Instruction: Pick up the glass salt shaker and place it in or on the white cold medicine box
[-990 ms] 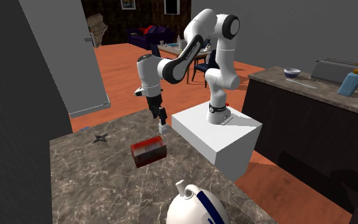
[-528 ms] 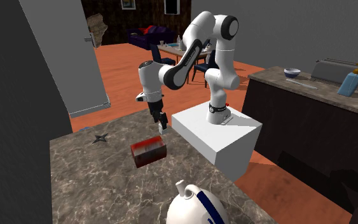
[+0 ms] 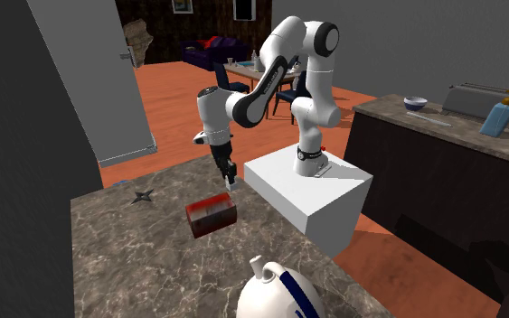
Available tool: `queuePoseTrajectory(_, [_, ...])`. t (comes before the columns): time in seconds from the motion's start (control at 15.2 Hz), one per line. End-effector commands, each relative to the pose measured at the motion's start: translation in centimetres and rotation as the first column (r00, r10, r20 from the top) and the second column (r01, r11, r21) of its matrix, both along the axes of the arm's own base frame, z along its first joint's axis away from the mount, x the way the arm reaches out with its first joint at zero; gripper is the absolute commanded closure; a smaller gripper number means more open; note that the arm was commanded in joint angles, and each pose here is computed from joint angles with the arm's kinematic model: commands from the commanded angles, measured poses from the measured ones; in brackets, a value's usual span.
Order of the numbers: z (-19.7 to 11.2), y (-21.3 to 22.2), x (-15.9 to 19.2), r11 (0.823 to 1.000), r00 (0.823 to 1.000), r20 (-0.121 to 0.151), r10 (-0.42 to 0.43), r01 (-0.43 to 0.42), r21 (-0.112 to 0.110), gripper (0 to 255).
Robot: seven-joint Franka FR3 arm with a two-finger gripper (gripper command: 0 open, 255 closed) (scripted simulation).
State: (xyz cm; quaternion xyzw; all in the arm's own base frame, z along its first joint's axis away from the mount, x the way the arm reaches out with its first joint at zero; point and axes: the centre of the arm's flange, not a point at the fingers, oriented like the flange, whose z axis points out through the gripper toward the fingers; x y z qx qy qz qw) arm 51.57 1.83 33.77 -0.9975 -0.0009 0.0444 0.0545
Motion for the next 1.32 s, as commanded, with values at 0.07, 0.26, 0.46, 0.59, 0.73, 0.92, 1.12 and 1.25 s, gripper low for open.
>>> queuePoseTrajectory(0.07, [0.0,0.0,0.0,1.000,1.000,0.000,0.000,0.000,0.000,255])
queuePoseTrajectory(0.26, [0.0,0.0,0.0,1.000,1.000,0.000,0.000,0.000,0.000,255])
queuePoseTrajectory(0.46, [0.0,0.0,0.0,1.000,1.000,0.000,0.000,0.000,0.000,255])
queuePoseTrajectory(0.59, [1.0,0.0,0.0,1.000,1.000,0.000,0.000,0.000,0.000,255])
queuePoseTrajectory(0.73, [2.1,0.0,0.0,1.000,1.000,0.000,0.000,0.000,0.000,255])
queuePoseTrajectory(0.92, [3.7,0.0,0.0,1.000,1.000,0.000,0.000,0.000,0.000,255])
queuePoseTrajectory(1.12, [5.3,0.0,0.0,1.000,1.000,0.000,0.000,0.000,0.000,255])
queuePoseTrajectory(1.25, [6.3,0.0,0.0,1.000,1.000,0.000,0.000,0.000,0.000,255])
